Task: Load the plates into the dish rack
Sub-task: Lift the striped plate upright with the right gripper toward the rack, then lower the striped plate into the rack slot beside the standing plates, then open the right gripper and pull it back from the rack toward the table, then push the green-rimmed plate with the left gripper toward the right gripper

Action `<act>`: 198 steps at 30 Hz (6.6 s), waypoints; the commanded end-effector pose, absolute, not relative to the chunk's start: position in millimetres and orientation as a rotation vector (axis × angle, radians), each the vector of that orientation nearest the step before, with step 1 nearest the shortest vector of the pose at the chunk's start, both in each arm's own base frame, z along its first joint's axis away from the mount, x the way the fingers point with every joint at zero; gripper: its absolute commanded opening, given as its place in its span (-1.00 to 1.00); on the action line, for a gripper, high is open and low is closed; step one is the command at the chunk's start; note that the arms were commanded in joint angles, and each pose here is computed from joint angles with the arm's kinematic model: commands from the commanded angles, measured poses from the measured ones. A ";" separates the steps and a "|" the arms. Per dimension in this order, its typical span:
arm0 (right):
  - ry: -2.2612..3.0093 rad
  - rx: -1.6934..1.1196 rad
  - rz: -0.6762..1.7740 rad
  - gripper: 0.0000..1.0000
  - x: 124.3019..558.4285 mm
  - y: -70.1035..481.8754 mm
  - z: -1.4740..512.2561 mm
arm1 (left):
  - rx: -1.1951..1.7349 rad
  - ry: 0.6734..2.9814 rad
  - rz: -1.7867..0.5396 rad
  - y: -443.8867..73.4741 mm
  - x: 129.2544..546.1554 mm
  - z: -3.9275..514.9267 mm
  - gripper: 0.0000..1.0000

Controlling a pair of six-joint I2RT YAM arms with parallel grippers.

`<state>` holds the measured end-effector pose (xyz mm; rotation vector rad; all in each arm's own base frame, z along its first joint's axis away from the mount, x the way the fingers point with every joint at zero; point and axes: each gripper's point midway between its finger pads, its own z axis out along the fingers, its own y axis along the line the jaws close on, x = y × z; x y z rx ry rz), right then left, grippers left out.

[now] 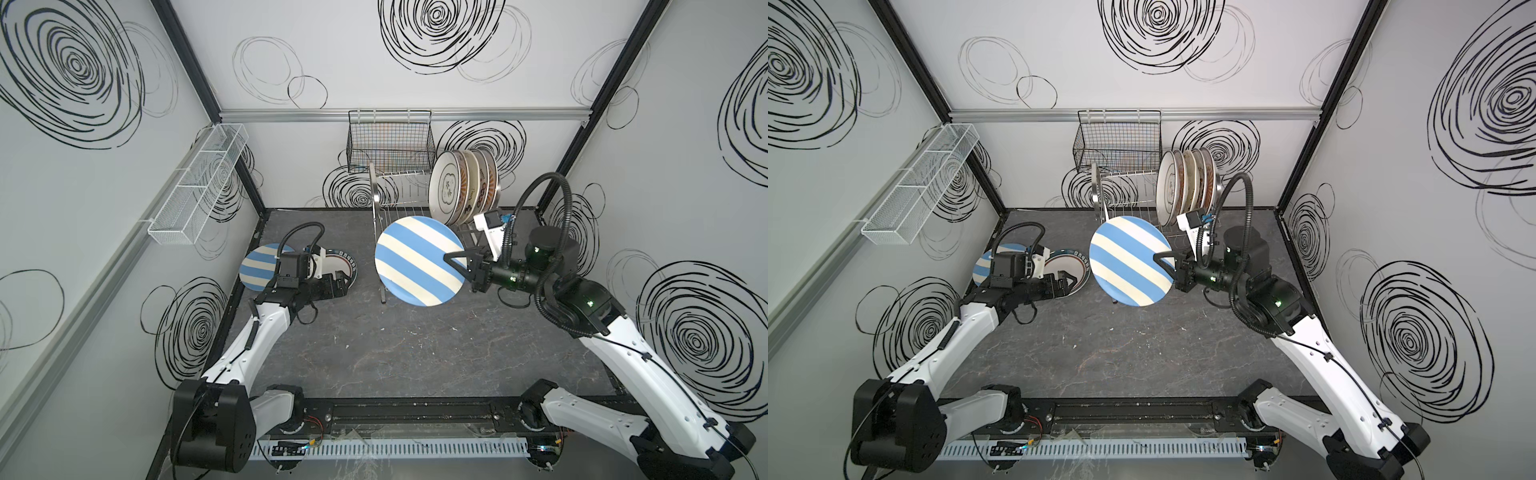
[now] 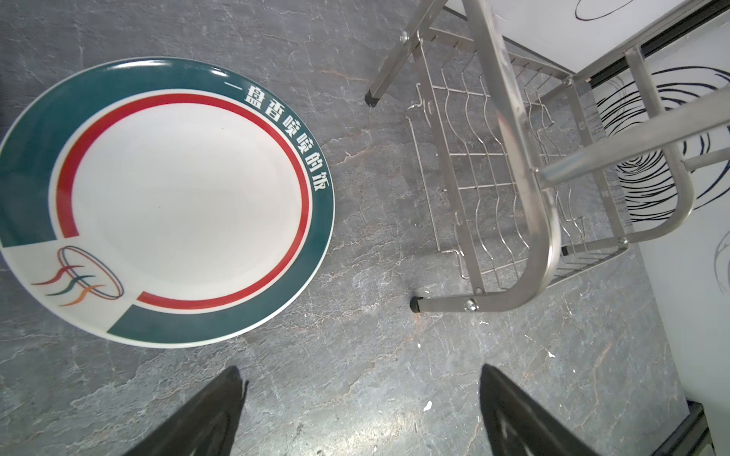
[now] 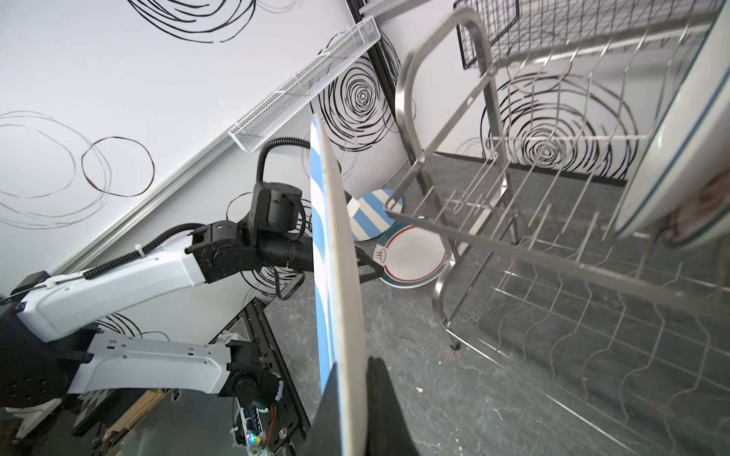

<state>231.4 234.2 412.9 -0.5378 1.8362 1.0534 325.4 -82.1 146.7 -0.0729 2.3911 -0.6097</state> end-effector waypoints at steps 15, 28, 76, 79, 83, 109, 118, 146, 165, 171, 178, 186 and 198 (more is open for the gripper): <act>1.629 -0.155 0.377 -1.00 331.9 200.0 534.1 | -0.050 2.369 -0.583 -75.7 326.4 153.3 0.92; 1.623 0.014 -0.049 -1.00 368.5 202.3 514.7 | -0.031 2.370 -0.613 -80.0 324.7 153.5 0.92; 1.633 0.073 0.061 -1.00 414.7 214.5 470.2 | -0.046 2.369 -0.578 -75.4 326.5 152.5 0.92; 1.644 0.070 0.074 -1.00 418.9 215.8 463.9 | -0.046 2.369 -0.579 -75.3 326.6 152.7 0.92; 1.656 0.073 0.073 -1.00 420.6 215.0 456.8 | -0.046 2.369 -0.578 -75.2 326.5 152.7 0.92; 1.716 0.040 0.064 -0.49 429.2 223.5 432.0 | -0.042 2.371 -0.584 -76.2 326.7 152.2 0.92; 1.704 0.019 0.081 -0.08 423.4 225.2 445.7 | -0.047 2.374 -0.583 -75.9 326.8 151.3 0.92; 1.479 -0.366 0.496 1.00 322.7 251.9 504.5 | -0.067 2.359 -0.528 -73.3 329.5 156.5 0.92; 1.666 -0.697 0.659 1.00 221.8 228.4 346.3 | -0.178 2.284 -0.483 -99.1 365.7 164.8 0.92; 1.675 -0.636 0.805 1.00 200.5 222.9 315.9 | -0.235 2.285 -0.449 -99.5 387.4 147.9 0.92; 1.745 -0.595 0.939 1.00 190.2 228.4 274.6 | -0.264 2.320 -0.383 -98.6 411.7 114.5 0.92; 1.759 -0.585 0.982 1.00 182.4 226.3 259.4 | -0.265 2.404 -0.383 -105.3 421.1 75.0 0.92; 1.761 -0.580 1.017 1.00 173.2 222.3 250.1 | -0.251 2.501 -0.396 -110.4 407.0 37.1 0.92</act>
